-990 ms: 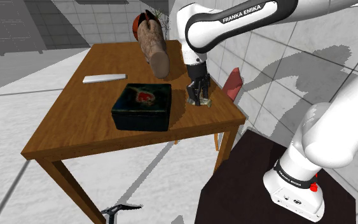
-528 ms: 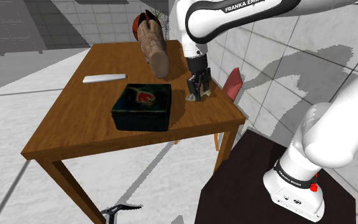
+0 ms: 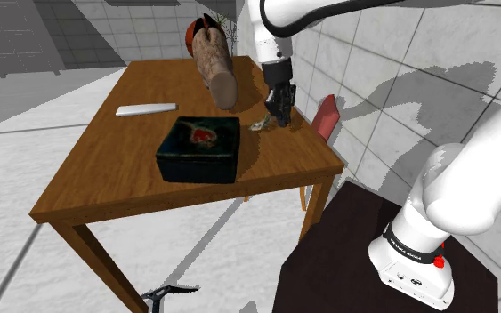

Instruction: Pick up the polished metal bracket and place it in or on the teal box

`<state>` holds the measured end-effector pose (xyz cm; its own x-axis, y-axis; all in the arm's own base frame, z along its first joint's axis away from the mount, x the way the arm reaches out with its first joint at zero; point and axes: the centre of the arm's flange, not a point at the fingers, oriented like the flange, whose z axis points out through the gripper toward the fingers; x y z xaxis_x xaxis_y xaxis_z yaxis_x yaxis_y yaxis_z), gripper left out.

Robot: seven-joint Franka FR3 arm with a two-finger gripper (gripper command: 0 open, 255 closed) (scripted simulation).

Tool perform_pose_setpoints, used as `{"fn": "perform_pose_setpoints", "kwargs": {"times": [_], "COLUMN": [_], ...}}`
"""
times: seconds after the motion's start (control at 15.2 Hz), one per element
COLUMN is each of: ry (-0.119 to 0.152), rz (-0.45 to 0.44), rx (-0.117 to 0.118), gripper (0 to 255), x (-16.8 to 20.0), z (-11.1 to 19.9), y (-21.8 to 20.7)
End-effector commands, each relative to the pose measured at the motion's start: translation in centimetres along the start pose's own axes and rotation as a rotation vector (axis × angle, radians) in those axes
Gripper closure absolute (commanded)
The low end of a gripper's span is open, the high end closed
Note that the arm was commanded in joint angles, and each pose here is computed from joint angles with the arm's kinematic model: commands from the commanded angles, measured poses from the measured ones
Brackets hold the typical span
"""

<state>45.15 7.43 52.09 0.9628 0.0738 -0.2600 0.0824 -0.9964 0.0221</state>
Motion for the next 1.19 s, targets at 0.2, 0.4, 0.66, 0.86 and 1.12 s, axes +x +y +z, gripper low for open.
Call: {"fn": "perform_pose_setpoints", "kwargs": {"times": [0.2, 0.4, 0.66, 0.86, 1.12], "ry": [0.000, 0.011, 0.053, 0.070, 0.070], "rz": [0.000, 0.018, 0.091, 0.120, 0.120], "rx": [0.000, 0.018, 0.091, 0.120, 0.120], "gripper": [255, 0, 0, 0, 0], "x": [-0.7, 0.7, 5.2, 7.0, 7.2], "z": [-2.5, -2.1, -2.6, -2.3, -0.2], "y": [0.2, 0.3, 0.8, 1.1, 0.8]}}
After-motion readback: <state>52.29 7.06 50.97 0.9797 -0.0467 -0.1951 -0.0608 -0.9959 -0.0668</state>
